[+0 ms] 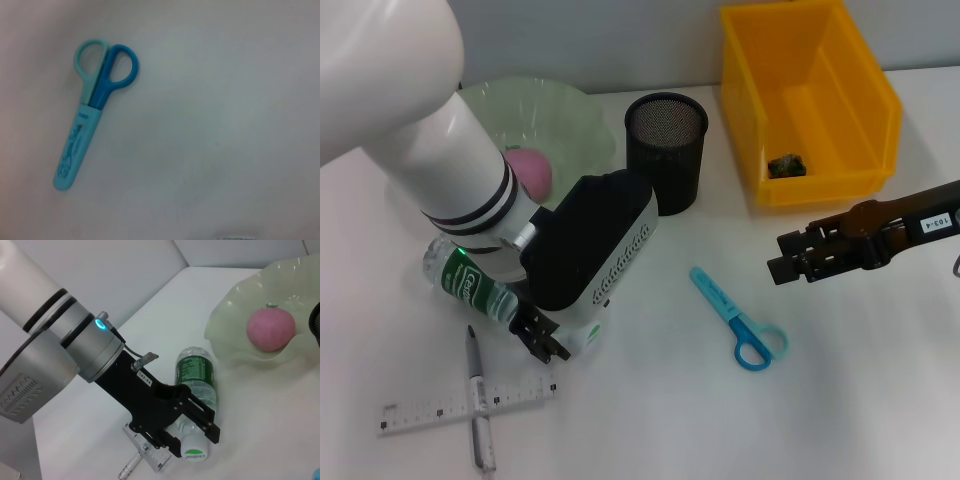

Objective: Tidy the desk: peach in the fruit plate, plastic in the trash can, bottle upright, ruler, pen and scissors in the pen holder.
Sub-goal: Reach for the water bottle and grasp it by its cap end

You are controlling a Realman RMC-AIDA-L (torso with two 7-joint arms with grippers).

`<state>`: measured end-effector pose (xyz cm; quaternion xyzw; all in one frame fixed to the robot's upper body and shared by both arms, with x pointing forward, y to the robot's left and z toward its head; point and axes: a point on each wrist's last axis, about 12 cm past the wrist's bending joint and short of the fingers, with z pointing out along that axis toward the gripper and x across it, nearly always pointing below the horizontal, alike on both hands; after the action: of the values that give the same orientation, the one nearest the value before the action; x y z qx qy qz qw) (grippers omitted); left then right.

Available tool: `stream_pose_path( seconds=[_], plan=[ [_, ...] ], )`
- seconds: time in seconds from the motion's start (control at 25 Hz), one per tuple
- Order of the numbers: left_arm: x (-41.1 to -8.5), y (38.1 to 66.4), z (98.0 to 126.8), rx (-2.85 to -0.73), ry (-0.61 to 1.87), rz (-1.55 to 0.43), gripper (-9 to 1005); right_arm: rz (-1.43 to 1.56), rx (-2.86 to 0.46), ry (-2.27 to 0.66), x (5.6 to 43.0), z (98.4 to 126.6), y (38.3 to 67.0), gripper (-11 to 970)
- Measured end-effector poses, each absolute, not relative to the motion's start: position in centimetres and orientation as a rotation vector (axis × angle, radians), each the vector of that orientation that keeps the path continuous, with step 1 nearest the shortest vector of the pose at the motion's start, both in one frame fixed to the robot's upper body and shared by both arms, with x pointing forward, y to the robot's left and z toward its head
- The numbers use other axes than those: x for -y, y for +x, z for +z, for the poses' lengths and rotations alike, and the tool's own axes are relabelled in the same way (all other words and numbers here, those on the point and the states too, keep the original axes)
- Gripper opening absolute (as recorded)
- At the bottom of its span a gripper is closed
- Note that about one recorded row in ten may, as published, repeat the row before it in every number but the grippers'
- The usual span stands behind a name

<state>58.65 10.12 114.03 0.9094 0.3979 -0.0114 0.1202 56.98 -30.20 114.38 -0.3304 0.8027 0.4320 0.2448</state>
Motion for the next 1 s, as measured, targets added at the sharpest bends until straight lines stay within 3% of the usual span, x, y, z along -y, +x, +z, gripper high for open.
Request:
stream_pose_path(
  seconds=[0.56,0.8,1.0],
  plan=[
    [-10.2,58.75,113.66,-1.165,2.665,-0.015,675,1.182,-2.186,-0.897,30.09,114.38,57.04,733],
    [-10.18,58.69,113.64,-1.158,2.674,-0.016,523,1.176,-2.185,-0.891,30.12,114.38,57.11,733],
    [-10.13,58.64,113.64,-1.153,2.68,-0.016,470,1.175,-2.185,-0.891,30.12,114.38,57.12,733]
  ],
)
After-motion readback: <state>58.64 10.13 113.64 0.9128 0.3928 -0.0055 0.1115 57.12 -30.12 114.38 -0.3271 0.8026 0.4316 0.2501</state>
